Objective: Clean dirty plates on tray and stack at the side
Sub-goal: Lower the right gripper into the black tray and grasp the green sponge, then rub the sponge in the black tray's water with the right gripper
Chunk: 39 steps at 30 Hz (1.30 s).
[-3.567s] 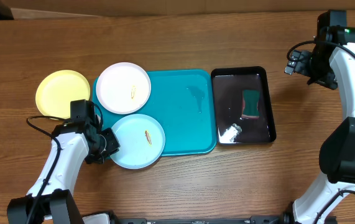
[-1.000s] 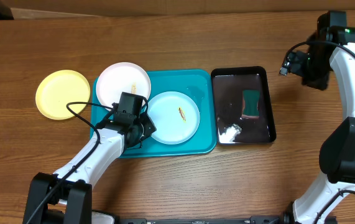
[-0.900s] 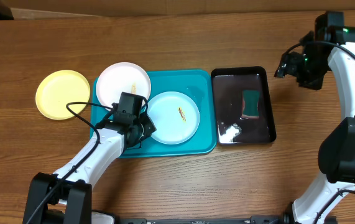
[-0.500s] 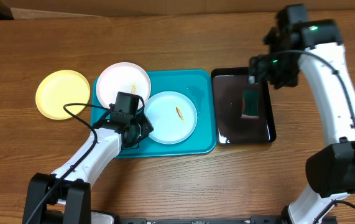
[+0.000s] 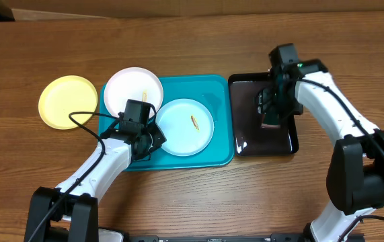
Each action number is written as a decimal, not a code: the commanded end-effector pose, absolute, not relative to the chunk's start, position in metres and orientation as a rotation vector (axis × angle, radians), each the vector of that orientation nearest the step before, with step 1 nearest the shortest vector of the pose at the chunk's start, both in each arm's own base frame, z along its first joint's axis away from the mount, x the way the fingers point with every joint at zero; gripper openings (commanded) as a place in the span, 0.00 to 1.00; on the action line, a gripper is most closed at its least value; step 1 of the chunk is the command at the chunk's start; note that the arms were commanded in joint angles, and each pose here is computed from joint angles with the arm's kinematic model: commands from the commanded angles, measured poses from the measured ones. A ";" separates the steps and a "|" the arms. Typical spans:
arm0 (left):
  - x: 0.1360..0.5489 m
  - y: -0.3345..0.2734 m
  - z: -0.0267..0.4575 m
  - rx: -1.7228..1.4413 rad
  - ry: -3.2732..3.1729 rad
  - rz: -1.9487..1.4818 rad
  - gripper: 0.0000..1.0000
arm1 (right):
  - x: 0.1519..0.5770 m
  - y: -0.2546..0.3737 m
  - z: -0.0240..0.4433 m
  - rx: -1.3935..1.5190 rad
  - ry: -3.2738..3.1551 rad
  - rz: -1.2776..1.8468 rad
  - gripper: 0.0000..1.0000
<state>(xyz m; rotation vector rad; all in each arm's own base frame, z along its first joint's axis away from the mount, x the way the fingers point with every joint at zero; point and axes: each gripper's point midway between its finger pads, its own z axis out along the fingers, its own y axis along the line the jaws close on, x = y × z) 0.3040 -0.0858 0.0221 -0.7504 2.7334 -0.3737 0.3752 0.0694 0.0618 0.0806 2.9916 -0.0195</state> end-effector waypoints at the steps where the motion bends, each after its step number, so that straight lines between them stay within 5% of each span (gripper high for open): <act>1: 0.302 -0.086 0.019 -0.723 2.751 -0.367 0.08 | 0.374 0.066 0.048 0.094 2.966 -0.049 0.73; 12: 0.301 -0.085 0.019 -0.723 2.751 -0.367 0.09 | 0.382 0.067 0.020 0.096 2.880 -0.018 0.66; 20: 0.301 -0.085 0.018 -0.724 2.754 -0.365 0.09 | 0.385 0.068 0.020 0.096 2.868 -0.011 0.38; 27: 0.301 -0.085 0.018 -0.724 2.754 -0.365 0.22 | 0.384 0.068 0.020 0.096 2.872 -0.008 0.43; 39: 0.301 -0.086 0.012 -0.712 2.768 -0.357 0.16 | 0.383 0.069 0.019 0.095 2.876 -0.004 0.43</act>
